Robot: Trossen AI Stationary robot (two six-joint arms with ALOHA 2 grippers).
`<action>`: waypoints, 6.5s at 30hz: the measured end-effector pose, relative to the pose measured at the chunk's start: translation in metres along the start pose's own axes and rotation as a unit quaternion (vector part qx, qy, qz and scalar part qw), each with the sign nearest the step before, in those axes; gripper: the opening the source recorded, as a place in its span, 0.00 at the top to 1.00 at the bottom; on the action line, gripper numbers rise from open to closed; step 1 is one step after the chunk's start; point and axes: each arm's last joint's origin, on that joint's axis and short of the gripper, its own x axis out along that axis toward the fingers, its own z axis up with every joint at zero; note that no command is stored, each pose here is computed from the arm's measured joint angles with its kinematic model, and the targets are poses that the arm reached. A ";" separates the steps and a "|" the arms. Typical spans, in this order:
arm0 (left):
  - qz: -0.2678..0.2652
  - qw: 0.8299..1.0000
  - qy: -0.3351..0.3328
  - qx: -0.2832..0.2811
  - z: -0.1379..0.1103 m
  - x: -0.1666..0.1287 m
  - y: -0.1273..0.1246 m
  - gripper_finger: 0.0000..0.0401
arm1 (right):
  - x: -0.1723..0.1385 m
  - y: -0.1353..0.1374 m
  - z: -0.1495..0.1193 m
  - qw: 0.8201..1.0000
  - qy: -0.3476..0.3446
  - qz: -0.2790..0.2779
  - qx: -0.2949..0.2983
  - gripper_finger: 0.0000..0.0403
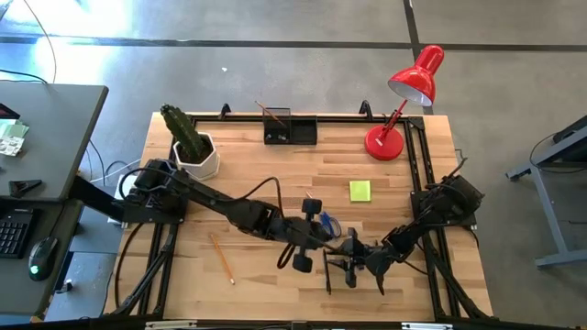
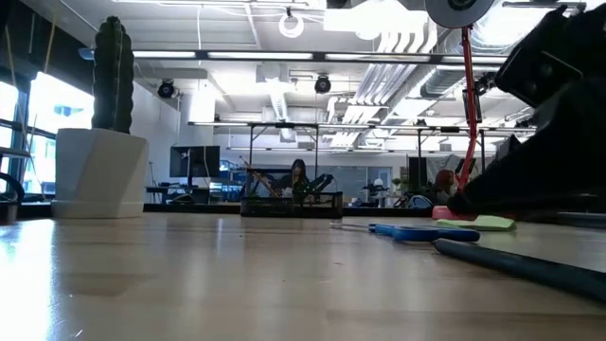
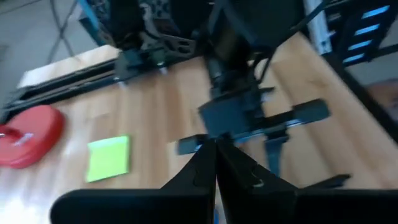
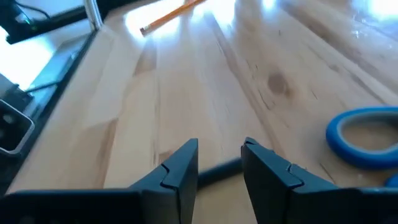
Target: Pick and place office supplies into organizer
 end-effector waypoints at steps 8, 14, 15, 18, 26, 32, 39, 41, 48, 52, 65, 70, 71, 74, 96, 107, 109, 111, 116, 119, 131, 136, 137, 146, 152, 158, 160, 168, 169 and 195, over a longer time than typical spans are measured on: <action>-0.040 0.999 -0.026 -0.023 0.003 -0.010 -0.038 1.00 | -0.013 0.014 -0.009 1.000 -0.025 -0.018 0.005 0.71; -0.062 0.992 -0.100 -0.032 0.009 -0.025 -0.078 1.00 | -0.024 0.045 -0.013 0.998 -0.042 -0.026 -0.032 0.71; -0.077 0.989 -0.122 -0.036 0.007 -0.025 -0.084 1.00 | -0.025 0.050 -0.013 0.998 -0.041 -0.030 -0.037 0.71; -0.118 0.978 -0.162 -0.052 -0.008 -0.021 -0.092 1.00 | -0.024 0.059 -0.014 0.998 -0.020 -0.047 -0.032 0.71; -0.134 0.975 -0.157 -0.086 -0.033 -0.031 -0.089 0.99 | -0.028 0.081 -0.011 0.994 0.041 -0.104 -0.010 0.71; -0.124 0.967 -0.207 -0.082 -0.040 -0.058 -0.080 1.00 | -0.033 0.092 0.006 0.978 0.111 -0.176 0.027 0.71; -0.147 0.919 -0.352 -0.099 -0.064 -0.071 -0.074 1.00 | -0.041 0.089 0.026 0.935 0.189 -0.279 0.109 0.71; -0.153 0.919 -0.349 -0.096 -0.074 -0.070 -0.076 0.99 | -0.040 0.086 0.027 0.926 0.192 -0.296 0.138 0.71; -0.185 0.913 -0.348 -0.105 -0.079 -0.063 -0.080 0.98 | -0.038 0.070 0.017 0.883 0.228 -0.340 0.229 0.65; -0.210 0.906 -0.357 -0.084 -0.079 -0.064 -0.082 0.98 | -0.038 0.068 0.018 0.882 0.209 -0.350 0.235 0.59; -0.165 0.920 -0.351 -0.062 -0.081 -0.061 -0.080 0.97 | -0.029 0.062 0.021 0.870 0.286 -0.341 0.214 0.61; -0.155 0.925 -0.344 -0.038 -0.082 -0.060 -0.081 0.97 | -0.025 0.059 0.025 0.858 0.313 -0.339 0.226 0.68; -0.151 0.925 -0.346 -0.035 -0.082 -0.060 -0.081 0.97 | -0.024 0.059 0.026 0.857 0.318 -0.337 0.227 0.70; -0.146 0.926 -0.346 -0.032 -0.082 -0.060 -0.081 0.98 | -0.023 0.058 0.027 0.857 0.316 -0.337 0.229 0.73; -0.141 0.929 -0.340 -0.030 -0.083 -0.059 -0.081 0.93 | -0.022 0.058 0.026 0.881 0.292 -0.328 0.177 0.78; -0.142 0.929 -0.339 -0.030 -0.083 -0.059 -0.081 0.92 | -0.010 0.056 0.033 0.909 0.254 -0.300 0.138 0.80; -0.142 0.929 -0.339 -0.030 -0.083 -0.059 -0.081 0.92 | -0.006 0.052 0.037 0.910 0.250 -0.303 0.130 0.81; -0.142 0.929 -0.339 -0.030 -0.083 -0.059 -0.081 0.92 | -0.003 0.047 0.044 0.912 0.251 -0.300 0.122 0.81; -0.142 0.929 -0.339 -0.031 -0.083 -0.059 -0.081 0.93 | 0.002 0.036 0.071 0.922 0.244 -0.279 0.107 0.81; -0.142 0.929 -0.341 -0.031 -0.082 -0.060 -0.080 0.92 | 0.001 0.027 0.095 0.932 0.221 -0.274 0.087 0.81; -0.149 0.926 -0.346 -0.036 -0.078 -0.066 -0.079 0.93 | 0.033 -0.050 0.168 0.944 0.186 -0.272 0.006 0.81; -0.150 0.932 -0.329 -0.034 -0.076 -0.071 -0.076 0.93 | 0.042 -0.085 0.190 0.944 0.170 -0.282 -0.022 0.81; -0.149 0.933 -0.324 -0.035 -0.075 -0.073 -0.075 0.93 | 0.044 -0.093 0.193 0.944 0.171 -0.282 -0.023 0.81; -0.158 0.933 -0.320 -0.038 -0.072 -0.079 -0.072 0.92 | 0.054 -0.160 0.237 0.964 0.098 -0.241 -0.048 0.81; -0.144 0.936 -0.320 -0.021 -0.073 -0.078 -0.071 0.92 | 0.055 -0.204 0.263 0.978 0.017 -0.199 -0.065 0.81; -0.115 0.938 -0.326 -0.008 -0.072 -0.077 -0.067 0.92 | 0.055 -0.242 0.267 0.978 0.000 -0.192 -0.087 0.81; -0.106 0.938 -0.330 -0.002 -0.071 -0.076 -0.064 0.92 | 0.056 -0.250 0.265 0.979 0.009 -0.187 -0.085 0.81; -0.079 0.942 -0.326 -0.021 -0.071 -0.066 -0.040 0.92 | 0.073 -0.266 0.277 0.976 0.025 -0.186 -0.114 0.81; -0.079 0.943 -0.321 -0.023 -0.072 -0.065 -0.038 0.92 | 0.075 -0.268 0.281 0.974 0.027 -0.191 -0.117 0.81; -0.109 0.953 -0.282 -0.035 -0.078 -0.061 -0.042 0.92 | 0.109 -0.307 0.293 0.973 0.031 -0.198 -0.112 0.81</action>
